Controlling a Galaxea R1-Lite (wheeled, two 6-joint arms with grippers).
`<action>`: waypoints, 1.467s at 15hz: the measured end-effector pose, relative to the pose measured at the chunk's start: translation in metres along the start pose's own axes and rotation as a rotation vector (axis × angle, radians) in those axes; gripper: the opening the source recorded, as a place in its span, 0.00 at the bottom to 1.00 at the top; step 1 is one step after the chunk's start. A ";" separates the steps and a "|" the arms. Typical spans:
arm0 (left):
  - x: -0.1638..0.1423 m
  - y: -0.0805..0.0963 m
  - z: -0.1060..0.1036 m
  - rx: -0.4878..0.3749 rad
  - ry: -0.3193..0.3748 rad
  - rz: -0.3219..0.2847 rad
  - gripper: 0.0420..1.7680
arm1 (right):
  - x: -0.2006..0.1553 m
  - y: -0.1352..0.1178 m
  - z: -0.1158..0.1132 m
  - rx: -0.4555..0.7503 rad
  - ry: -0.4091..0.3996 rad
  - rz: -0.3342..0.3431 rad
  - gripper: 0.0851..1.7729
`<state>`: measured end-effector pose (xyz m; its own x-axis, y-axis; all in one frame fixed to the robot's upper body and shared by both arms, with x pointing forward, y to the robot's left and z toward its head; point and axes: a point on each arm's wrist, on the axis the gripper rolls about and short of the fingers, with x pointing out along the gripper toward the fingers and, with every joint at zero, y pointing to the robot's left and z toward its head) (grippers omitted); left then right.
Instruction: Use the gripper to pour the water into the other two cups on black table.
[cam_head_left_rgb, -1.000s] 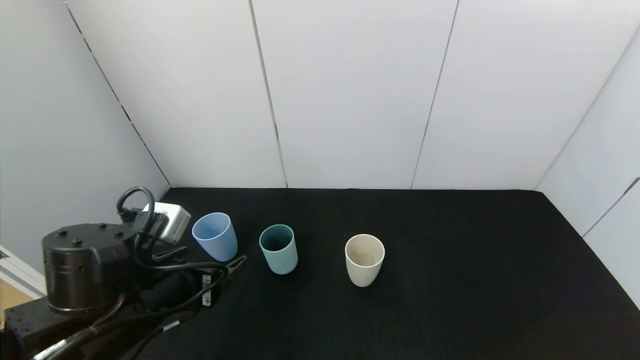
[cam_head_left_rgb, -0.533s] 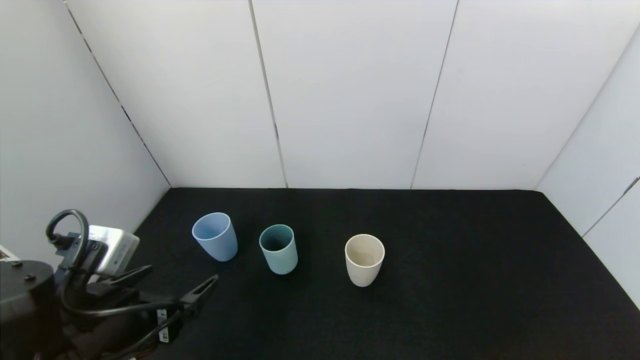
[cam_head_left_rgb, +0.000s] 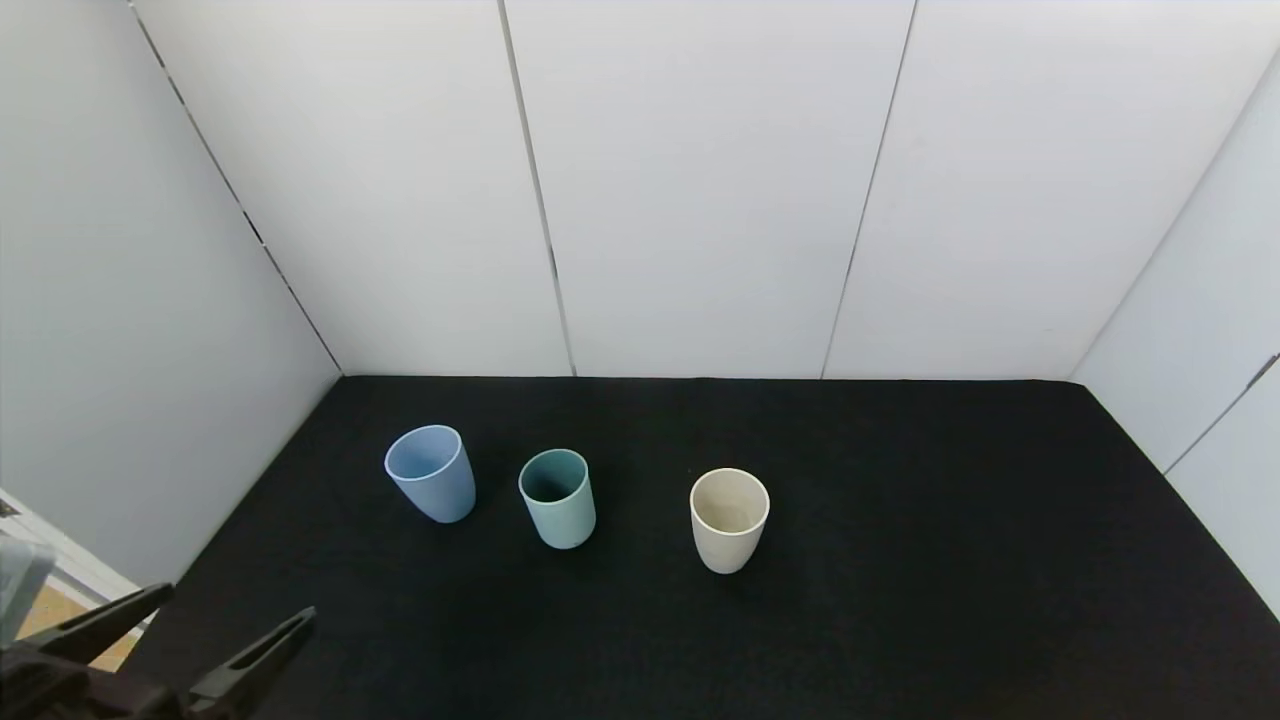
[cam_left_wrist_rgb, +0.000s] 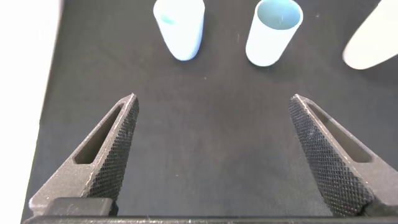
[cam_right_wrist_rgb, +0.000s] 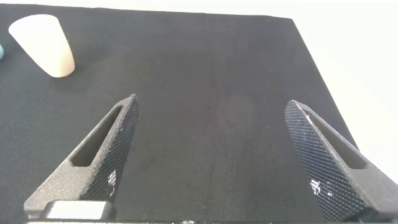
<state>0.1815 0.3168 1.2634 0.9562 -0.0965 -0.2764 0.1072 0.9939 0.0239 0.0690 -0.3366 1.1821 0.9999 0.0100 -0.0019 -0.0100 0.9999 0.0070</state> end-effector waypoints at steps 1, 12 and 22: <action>-0.008 0.003 -0.003 -0.008 -0.015 -0.008 0.97 | 0.000 0.000 0.000 0.000 0.000 0.000 0.96; -0.087 0.004 -0.051 -0.017 -0.272 0.007 0.97 | 0.000 0.000 0.000 0.000 0.000 0.000 0.96; -0.087 0.002 -0.110 0.057 -0.260 0.087 0.97 | 0.000 0.000 0.000 0.000 0.000 0.000 0.96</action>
<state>0.0690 0.3329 1.1815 0.9995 -0.0289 -0.0157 0.0303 0.9952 0.0933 0.0690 -0.3366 1.1821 1.0000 0.0096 -0.0019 -0.0096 0.9999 0.0070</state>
